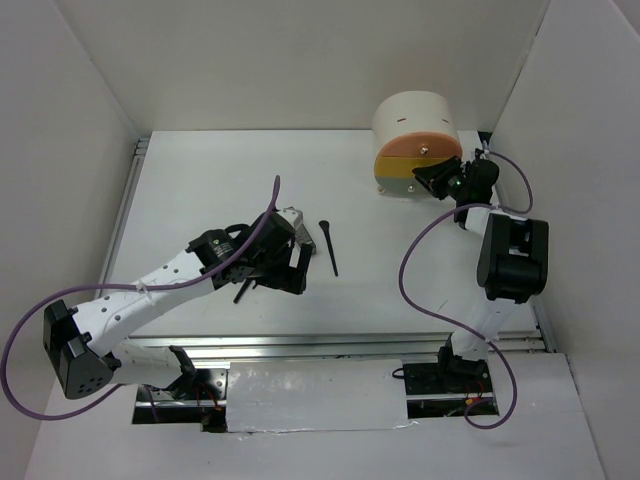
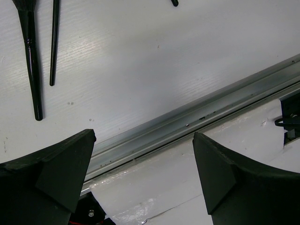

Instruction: Organize the makeup

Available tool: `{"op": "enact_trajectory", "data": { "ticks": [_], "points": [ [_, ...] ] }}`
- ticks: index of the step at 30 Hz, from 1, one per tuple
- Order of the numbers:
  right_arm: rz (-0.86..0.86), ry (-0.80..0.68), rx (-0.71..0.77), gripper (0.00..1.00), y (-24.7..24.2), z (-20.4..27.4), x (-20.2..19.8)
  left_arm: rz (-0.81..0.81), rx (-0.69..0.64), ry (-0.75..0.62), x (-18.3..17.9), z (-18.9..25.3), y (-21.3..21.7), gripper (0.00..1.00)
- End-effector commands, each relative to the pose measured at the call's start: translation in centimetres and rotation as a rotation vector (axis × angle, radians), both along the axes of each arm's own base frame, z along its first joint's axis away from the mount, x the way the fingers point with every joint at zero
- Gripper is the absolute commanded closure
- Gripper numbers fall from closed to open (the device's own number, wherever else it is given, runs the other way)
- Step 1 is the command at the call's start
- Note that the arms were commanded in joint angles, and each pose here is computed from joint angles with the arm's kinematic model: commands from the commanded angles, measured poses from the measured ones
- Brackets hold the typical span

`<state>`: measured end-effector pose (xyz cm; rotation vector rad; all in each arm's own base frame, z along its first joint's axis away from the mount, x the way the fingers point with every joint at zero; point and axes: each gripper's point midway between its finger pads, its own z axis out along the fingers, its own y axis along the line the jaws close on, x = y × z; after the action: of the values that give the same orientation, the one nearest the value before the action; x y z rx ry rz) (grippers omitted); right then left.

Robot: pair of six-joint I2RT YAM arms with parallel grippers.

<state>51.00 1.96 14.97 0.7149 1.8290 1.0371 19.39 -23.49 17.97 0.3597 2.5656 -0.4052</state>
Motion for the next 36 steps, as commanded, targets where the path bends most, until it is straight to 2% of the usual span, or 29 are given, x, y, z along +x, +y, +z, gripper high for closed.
{"op": "enact_trajectory", "data": {
  "ticks": [1,25,30,36],
  "points": [
    [0.02,-0.132,-0.028,0.76,0.0,3.2,-0.5,0.002,-0.054,-0.015,0.2,1.7,-0.9,0.0],
    [-0.003,-0.143,-0.029,0.75,0.5,3.5,-8.4,0.012,-0.095,-0.025,-0.3,1.3,-0.7,0.01],
    [-0.006,-0.138,-0.031,0.72,0.6,3.4,-9.2,0.017,-0.101,-0.03,-0.7,1.2,-0.2,0.01],
    [-0.019,-0.103,-0.039,0.57,0.4,2.5,-9.4,0.017,-0.105,-0.023,-1.1,0.9,0.1,0.01]
  ]
}}
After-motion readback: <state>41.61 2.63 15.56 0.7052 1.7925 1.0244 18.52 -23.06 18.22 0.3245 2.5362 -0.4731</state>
